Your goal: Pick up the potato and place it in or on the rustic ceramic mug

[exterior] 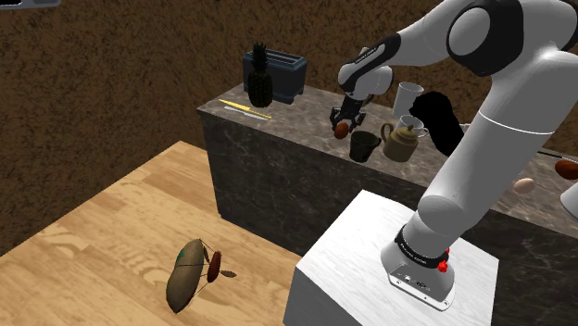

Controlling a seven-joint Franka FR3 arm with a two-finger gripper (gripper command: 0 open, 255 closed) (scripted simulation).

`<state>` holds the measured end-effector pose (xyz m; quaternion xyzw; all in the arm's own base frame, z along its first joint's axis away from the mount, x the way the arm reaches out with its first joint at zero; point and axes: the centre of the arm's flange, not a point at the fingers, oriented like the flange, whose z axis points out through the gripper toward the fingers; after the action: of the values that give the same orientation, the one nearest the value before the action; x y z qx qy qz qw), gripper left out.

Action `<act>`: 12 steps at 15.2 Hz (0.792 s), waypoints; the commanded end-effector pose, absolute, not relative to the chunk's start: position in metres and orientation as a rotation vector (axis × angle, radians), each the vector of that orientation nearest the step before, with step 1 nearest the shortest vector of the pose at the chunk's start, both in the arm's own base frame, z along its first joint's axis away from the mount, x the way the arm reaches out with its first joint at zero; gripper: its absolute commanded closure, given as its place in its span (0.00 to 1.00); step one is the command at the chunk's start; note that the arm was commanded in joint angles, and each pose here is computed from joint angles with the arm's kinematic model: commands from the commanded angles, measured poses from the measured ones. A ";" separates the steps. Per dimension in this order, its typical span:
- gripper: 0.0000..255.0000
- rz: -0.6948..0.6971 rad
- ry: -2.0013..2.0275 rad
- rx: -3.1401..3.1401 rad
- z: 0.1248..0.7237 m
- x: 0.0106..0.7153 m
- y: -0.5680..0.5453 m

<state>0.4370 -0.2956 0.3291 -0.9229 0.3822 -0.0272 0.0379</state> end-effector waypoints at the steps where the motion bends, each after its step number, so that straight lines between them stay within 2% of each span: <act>1: 1.00 -0.082 1.172 -2.832 0.334 0.437 -0.295; 12: 1.00 -0.082 1.172 -2.831 0.392 0.437 -0.295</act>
<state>0.4363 -0.2954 0.3870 -0.9230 0.3820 -0.0270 0.0380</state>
